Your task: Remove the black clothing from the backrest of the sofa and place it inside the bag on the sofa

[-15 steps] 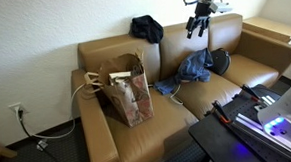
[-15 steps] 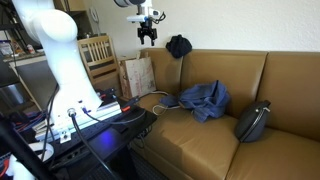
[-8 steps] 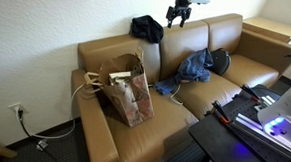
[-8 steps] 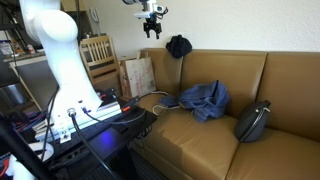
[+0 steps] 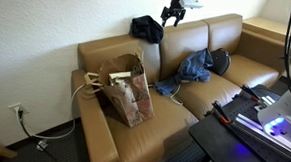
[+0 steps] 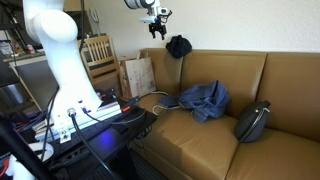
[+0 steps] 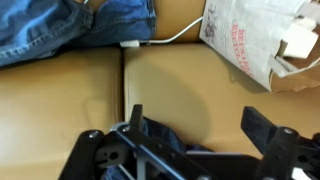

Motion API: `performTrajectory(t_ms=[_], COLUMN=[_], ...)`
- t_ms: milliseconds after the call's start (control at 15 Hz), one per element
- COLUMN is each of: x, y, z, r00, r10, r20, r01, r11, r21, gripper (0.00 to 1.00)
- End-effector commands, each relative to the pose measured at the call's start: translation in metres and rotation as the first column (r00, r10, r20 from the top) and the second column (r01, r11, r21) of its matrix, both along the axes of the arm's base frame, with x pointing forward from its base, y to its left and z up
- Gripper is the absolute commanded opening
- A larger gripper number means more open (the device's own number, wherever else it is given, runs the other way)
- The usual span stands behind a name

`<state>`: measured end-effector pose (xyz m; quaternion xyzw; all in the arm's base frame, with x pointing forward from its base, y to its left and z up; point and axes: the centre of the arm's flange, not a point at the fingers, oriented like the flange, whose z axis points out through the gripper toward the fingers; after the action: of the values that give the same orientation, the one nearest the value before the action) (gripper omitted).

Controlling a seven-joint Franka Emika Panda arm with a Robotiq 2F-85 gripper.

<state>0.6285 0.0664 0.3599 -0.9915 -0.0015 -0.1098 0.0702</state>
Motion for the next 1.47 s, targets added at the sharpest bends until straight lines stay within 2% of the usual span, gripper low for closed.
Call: performTrajectory(t_ms=[0,200,267,333,400,667,733,867,1133,1400], x=[0.073,0.114,0.125,0.130,0.095,0.101,0.105,0.126,0.161,0.190], y=[0.001,0.004,0.004,0.004,-0.002,0.000,-0.005,-0.008,-0.006,-0.004], z=[-0.024,-0.037,-0.041,-0.042,-0.041,-0.046,-0.061,-0.091,-0.134,-0.152], r00=[0.993,0.980,0.976,0.978,0.982,0.981,0.981,0.972,0.939,0.888], r10=[-0.028,-0.055,-0.076,-0.109,-0.071,-0.078,-0.089,-0.098,-0.098,-0.106], r20=[0.112,0.192,0.203,0.177,0.177,0.180,0.175,0.215,0.328,0.447], r01=[0.030,0.070,0.095,0.126,0.085,0.091,0.103,0.117,0.122,0.145], r11=[0.999,0.995,0.992,0.988,0.994,0.993,0.992,0.990,0.991,0.988], r21=[-0.016,-0.070,-0.083,-0.089,-0.070,-0.070,-0.074,-0.075,-0.052,-0.053], gripper=[1.00,1.00,1.00,1.00,1.00,1.00,1.00,1.00,1.00,1.00])
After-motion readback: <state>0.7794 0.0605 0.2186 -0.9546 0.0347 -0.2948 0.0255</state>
